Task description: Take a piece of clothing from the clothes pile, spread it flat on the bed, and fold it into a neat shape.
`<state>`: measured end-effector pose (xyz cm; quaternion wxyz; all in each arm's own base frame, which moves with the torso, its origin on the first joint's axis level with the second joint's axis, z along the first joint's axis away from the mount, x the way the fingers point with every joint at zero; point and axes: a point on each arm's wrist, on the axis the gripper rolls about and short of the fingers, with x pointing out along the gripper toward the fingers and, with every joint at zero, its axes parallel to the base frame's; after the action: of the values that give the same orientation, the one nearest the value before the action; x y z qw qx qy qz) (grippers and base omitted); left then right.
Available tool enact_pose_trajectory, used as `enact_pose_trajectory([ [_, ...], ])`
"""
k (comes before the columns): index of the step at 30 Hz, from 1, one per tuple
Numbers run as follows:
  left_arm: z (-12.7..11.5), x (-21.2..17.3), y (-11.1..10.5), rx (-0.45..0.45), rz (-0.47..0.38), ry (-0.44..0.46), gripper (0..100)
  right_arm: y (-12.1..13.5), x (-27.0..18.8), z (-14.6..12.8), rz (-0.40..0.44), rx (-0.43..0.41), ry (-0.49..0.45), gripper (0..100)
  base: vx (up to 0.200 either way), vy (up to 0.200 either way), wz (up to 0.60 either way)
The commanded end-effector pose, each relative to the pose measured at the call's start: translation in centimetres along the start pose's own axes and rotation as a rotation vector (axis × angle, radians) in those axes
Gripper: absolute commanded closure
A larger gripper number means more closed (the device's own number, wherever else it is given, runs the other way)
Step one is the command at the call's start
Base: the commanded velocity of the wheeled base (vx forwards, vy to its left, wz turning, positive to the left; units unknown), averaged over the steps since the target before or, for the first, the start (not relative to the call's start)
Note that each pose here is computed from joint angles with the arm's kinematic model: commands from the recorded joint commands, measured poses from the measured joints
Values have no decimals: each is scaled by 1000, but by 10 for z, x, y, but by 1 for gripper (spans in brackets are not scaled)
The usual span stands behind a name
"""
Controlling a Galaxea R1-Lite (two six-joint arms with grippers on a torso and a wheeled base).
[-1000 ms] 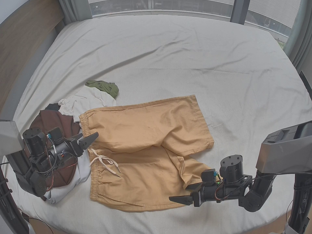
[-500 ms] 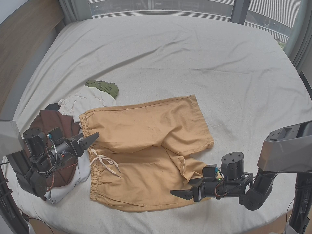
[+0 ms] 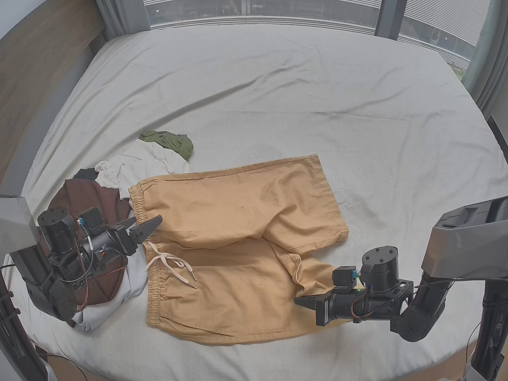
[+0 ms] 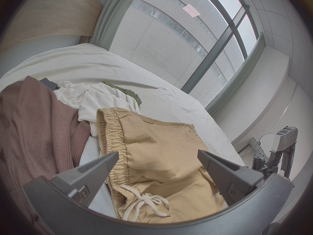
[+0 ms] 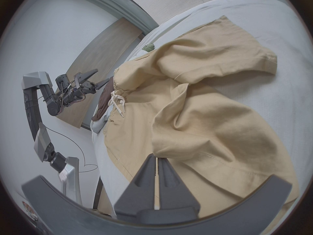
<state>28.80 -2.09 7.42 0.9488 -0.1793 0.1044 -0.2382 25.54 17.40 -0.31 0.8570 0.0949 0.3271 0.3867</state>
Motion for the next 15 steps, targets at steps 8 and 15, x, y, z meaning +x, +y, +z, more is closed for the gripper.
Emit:
enact_pose_trajectory([
  [8,1,0,-2,4,-7,-5,0,-2,-32,28,-49,14,-79,100,0,0,0],
  [15,1,1,-3,5,-10,-4,0,-9,-39,35,-90,25,-106,100,0,0,0],
])
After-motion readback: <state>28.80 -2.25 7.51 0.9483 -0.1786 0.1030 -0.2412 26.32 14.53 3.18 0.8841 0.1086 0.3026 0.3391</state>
